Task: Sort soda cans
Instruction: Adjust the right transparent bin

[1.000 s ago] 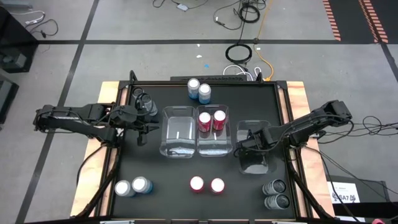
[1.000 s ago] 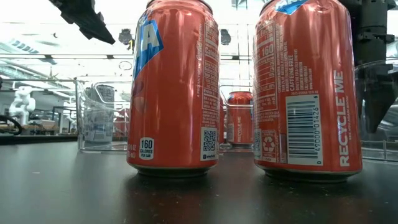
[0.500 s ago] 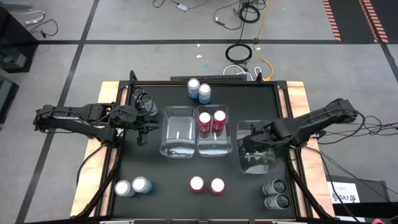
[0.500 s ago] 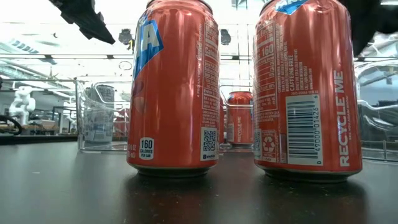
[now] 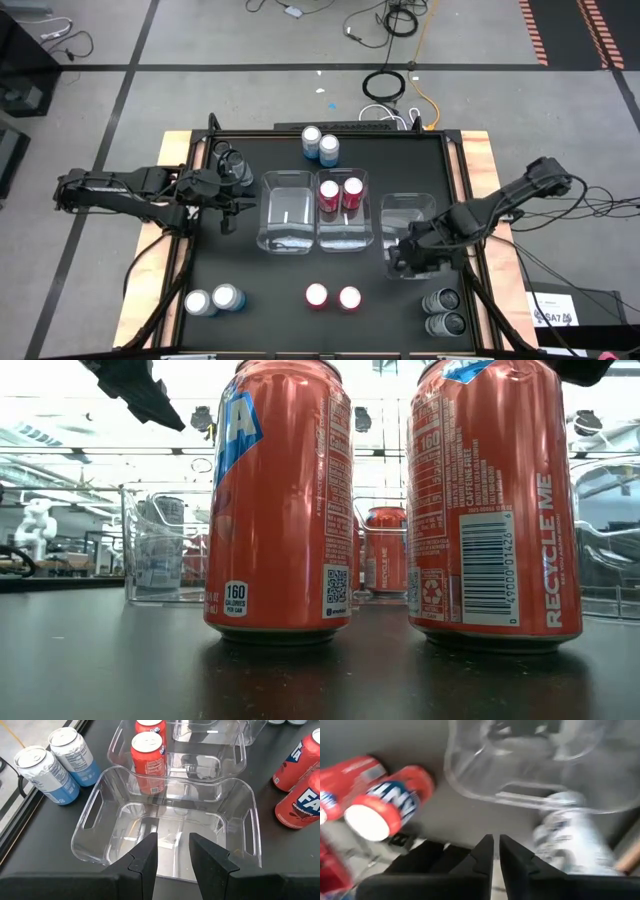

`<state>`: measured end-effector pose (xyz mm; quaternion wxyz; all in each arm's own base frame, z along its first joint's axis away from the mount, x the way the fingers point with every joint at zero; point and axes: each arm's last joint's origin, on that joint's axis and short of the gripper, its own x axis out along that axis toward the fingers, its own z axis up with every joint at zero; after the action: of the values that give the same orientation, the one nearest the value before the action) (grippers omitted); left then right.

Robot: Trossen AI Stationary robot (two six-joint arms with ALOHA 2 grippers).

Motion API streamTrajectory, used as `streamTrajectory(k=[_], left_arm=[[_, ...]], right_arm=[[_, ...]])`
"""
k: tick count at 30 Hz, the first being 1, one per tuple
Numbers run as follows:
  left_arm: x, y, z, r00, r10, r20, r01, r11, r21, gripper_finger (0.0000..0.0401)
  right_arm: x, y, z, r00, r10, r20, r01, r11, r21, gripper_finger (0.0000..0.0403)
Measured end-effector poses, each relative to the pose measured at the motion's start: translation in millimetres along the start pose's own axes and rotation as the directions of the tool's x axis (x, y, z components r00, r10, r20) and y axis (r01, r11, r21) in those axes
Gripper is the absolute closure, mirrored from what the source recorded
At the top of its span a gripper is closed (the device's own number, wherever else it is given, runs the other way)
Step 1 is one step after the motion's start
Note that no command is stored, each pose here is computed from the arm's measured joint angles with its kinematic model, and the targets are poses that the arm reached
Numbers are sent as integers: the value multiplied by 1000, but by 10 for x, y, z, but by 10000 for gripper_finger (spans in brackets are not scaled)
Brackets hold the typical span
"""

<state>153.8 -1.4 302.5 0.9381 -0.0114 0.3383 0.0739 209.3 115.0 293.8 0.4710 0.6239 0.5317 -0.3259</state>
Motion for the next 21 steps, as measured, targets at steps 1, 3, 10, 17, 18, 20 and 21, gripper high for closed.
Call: streamTrajectory(k=[1, 3, 10, 17, 18, 20, 21], left_arm=[[0, 0, 0, 1000, 0, 0, 0, 1000, 0, 278], [0, 0, 0, 1000, 0, 0, 0, 1000, 0, 278], [0, 0, 0, 1000, 0, 0, 0, 1000, 7, 278], [0, 0, 0, 1000, 0, 0, 0, 1000, 9, 278], [0, 0, 0, 1000, 0, 0, 0, 1000, 9, 278], [-1, 0, 0, 1000, 0, 0, 0, 1000, 9, 278], [0, 0, 0, 1000, 0, 0, 0, 1000, 9, 278]], right_arm=[[50, 3, -10, 1000, 16, -11, -16, 1000, -4, 388], [151, 2, -23, 998, 46, -34, -46, 999, 0, 396], [381, -161, -29, 995, -51, -89, 56, 996, 65, 402], [401, -215, -7, 994, -91, -62, 96, 992, 80, 403], [401, -218, -5, 994, -94, -60, 98, 992, 78, 403], [407, -233, 6, 992, -113, -49, 117, 990, 79, 403], [406, -246, 13, 991, -126, -41, 129, 989, 78, 403]])
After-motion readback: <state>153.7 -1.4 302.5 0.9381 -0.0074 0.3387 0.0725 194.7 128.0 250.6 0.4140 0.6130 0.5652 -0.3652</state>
